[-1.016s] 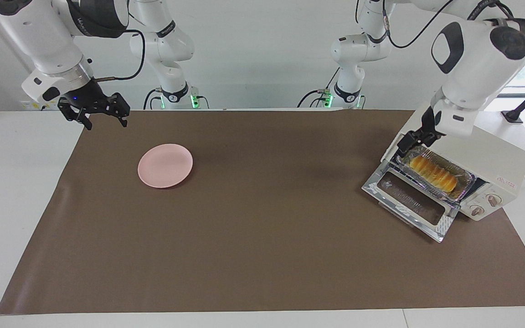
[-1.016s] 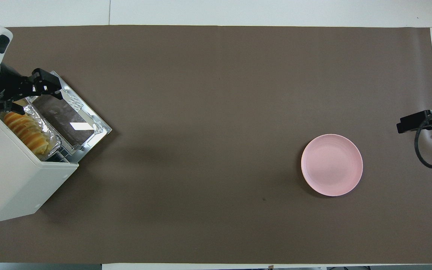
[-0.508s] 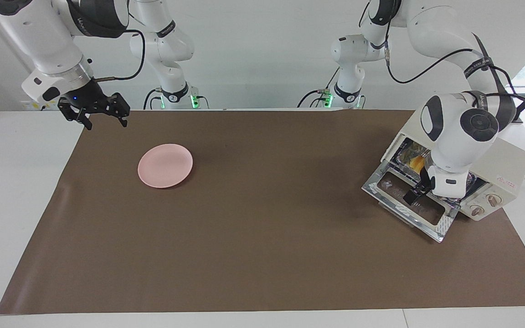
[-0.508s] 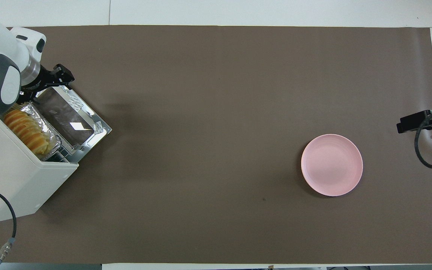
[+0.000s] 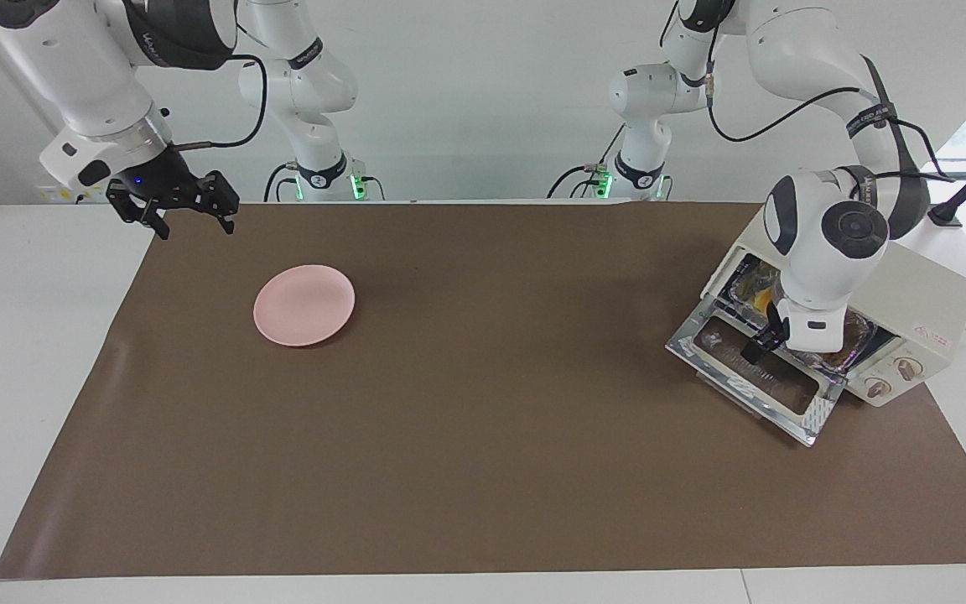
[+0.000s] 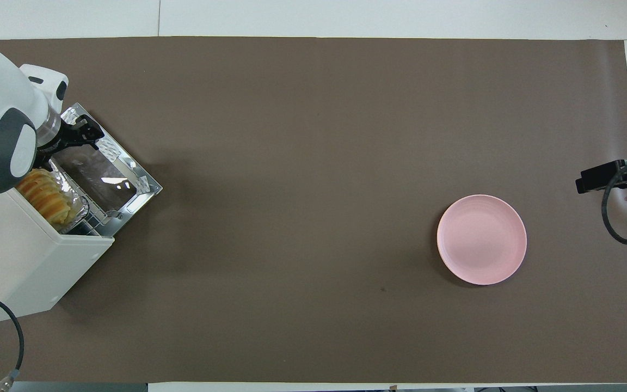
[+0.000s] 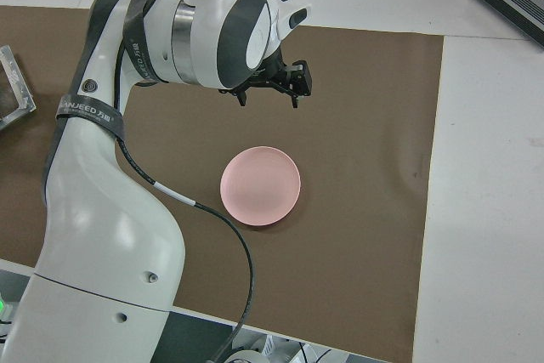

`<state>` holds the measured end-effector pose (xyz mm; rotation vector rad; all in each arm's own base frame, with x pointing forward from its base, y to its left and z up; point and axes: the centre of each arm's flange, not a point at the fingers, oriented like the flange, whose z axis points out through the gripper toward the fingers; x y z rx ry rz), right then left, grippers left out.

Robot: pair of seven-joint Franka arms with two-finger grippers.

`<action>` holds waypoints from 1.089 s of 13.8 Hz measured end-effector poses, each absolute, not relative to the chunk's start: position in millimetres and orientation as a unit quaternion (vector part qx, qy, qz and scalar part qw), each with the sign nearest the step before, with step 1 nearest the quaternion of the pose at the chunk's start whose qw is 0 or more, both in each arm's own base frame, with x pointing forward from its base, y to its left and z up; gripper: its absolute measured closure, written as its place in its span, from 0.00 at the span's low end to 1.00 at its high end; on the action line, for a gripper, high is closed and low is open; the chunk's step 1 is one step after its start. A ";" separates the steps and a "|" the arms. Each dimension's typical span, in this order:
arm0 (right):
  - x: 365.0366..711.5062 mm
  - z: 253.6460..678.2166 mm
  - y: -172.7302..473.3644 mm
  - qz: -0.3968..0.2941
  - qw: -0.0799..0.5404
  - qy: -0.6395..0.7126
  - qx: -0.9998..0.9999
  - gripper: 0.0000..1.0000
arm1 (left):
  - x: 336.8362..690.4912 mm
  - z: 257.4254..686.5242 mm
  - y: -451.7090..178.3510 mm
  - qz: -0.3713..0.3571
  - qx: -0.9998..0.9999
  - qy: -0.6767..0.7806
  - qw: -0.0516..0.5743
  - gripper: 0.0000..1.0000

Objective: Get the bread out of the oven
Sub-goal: 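Pull the foil tray out of the oven with the left gripper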

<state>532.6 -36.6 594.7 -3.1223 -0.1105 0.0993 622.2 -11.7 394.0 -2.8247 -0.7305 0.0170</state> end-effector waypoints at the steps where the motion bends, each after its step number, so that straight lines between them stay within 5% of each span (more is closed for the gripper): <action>1: 532.6 594.7 -36.6 0.032 0.008 -0.035 -0.999 0.00 | 618.3 390.5 -9.9 0.005 -0.960 -0.255 0.112 0.00; 2: 532.6 594.7 -36.6 0.032 0.008 -0.035 -0.999 0.00 | 615.6 388.8 -10.0 0.004 -0.958 -0.263 0.111 0.00; 4: 532.6 594.7 -36.6 0.032 0.008 -0.035 -0.999 0.00 | 613.8 389.3 -13.5 0.000 -0.955 -0.274 0.110 0.23; 6: 532.6 594.7 -36.6 0.032 0.008 -0.035 -0.999 0.00 | 610.3 387.4 -16.6 -0.001 -0.956 -0.273 0.110 0.30; 9: 532.6 594.7 -36.6 0.032 0.008 -0.035 -0.999 0.00 | 594.2 371.3 -16.0 0.011 -0.957 -0.265 0.115 0.67; 11: 532.6 594.7 -36.6 0.032 0.008 -0.035 -0.999 0.00 | 585.1 367.1 -15.2 0.012 -0.961 -0.250 0.116 0.73; 13: 532.6 594.7 -36.6 0.032 0.008 -0.035 -0.999 0.00 | 586.6 377.4 -21.2 0.001 -0.967 -0.226 0.113 0.99; 15: 532.6 594.7 -36.6 0.032 0.008 -0.035 -0.999 0.00 | 599.4 398.5 -60.3 -0.026 -0.976 -0.191 0.103 0.99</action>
